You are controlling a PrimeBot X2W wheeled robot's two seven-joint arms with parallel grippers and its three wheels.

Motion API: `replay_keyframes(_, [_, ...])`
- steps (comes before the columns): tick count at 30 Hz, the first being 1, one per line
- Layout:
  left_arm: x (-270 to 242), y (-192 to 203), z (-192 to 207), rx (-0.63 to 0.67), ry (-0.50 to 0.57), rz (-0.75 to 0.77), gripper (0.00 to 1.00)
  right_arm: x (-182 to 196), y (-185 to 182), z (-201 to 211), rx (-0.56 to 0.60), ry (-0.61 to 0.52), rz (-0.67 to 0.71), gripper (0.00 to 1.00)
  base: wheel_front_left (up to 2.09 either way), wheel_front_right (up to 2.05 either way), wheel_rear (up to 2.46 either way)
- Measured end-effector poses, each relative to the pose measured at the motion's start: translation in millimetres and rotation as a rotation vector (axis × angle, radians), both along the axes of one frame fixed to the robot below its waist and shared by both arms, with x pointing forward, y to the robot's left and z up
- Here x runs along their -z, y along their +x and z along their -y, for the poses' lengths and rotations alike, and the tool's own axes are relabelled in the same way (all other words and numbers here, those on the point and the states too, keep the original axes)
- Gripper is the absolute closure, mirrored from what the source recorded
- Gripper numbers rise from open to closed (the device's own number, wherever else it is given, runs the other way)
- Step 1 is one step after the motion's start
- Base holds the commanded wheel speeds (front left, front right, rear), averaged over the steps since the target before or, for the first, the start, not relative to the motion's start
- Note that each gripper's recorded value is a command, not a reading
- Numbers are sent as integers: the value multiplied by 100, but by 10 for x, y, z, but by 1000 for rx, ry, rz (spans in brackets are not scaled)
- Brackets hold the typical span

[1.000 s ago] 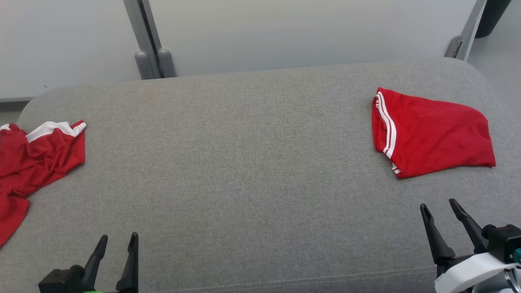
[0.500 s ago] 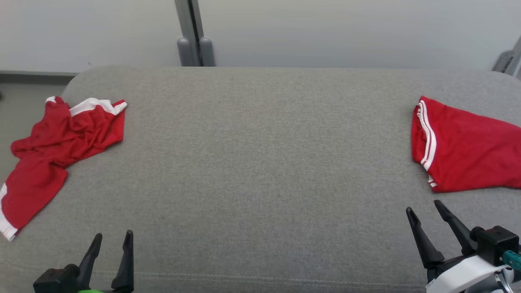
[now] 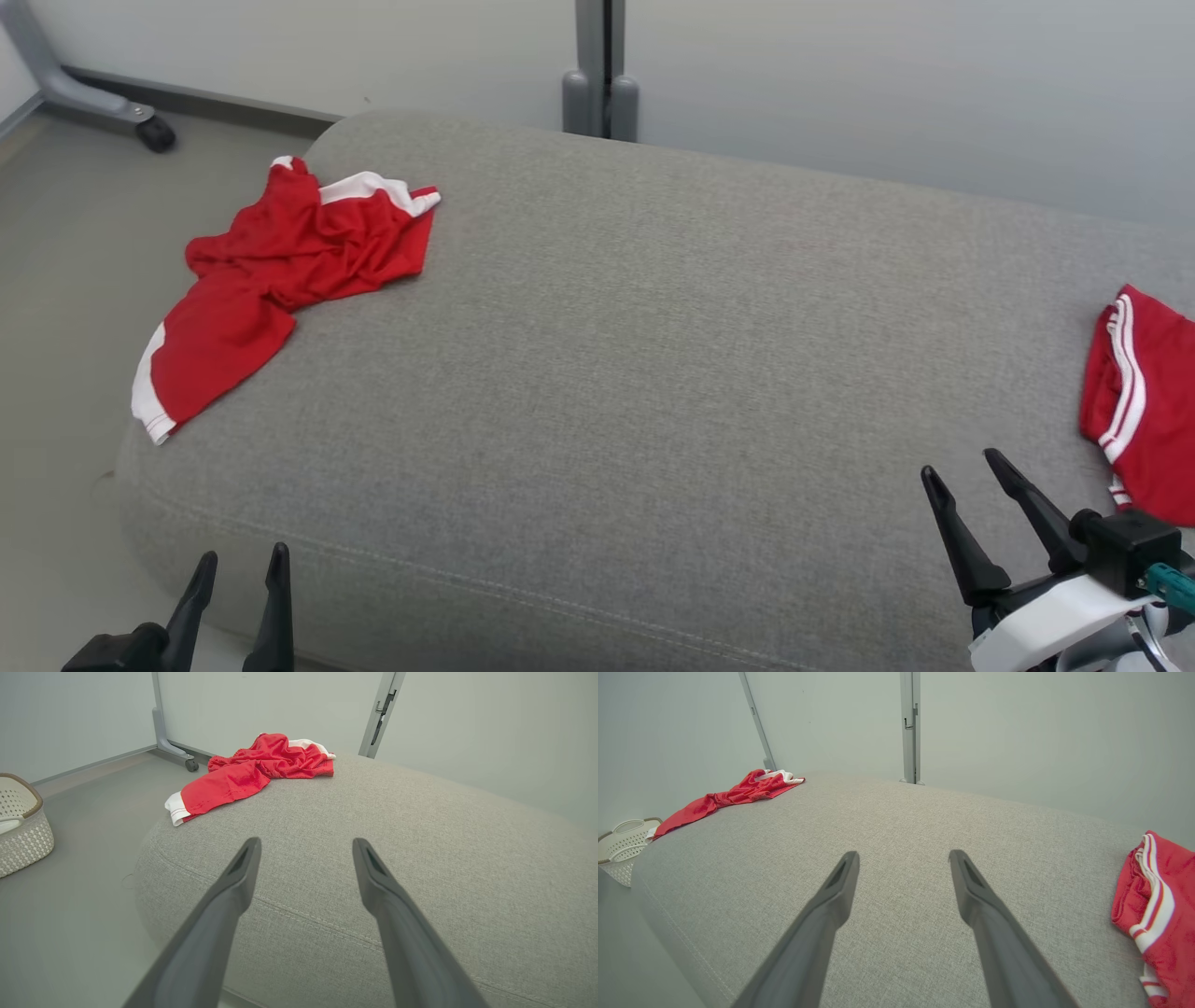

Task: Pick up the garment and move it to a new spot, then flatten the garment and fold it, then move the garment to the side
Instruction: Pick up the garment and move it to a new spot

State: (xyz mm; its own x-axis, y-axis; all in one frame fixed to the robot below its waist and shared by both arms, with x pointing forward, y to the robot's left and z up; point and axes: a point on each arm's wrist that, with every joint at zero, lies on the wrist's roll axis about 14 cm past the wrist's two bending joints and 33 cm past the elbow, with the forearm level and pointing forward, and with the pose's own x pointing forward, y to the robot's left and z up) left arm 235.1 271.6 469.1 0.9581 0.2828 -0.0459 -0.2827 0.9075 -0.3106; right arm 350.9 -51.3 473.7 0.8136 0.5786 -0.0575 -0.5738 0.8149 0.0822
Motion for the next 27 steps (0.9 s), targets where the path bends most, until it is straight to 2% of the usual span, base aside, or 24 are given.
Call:
replay_keyframes(8, [6,-295,-244,-112,6,-8,0,11,59,-303,-90,-2,0,0,0,0,0])
replay_keyframes(14, [-1,-353,-368,-159,8,-21,0,96,96,-384,-116,-2,-22,0,0,0,0])
replay_keyframes(19, [-51,-280,-493,-192,-9,-12,0,72,252,-401,-130,-4,4,0,0,0,0])
replay_keyframes(27, [-325,122,-839,-214,9,36,0,-23,632,-376,-144,-10,81,0,0,0,0])
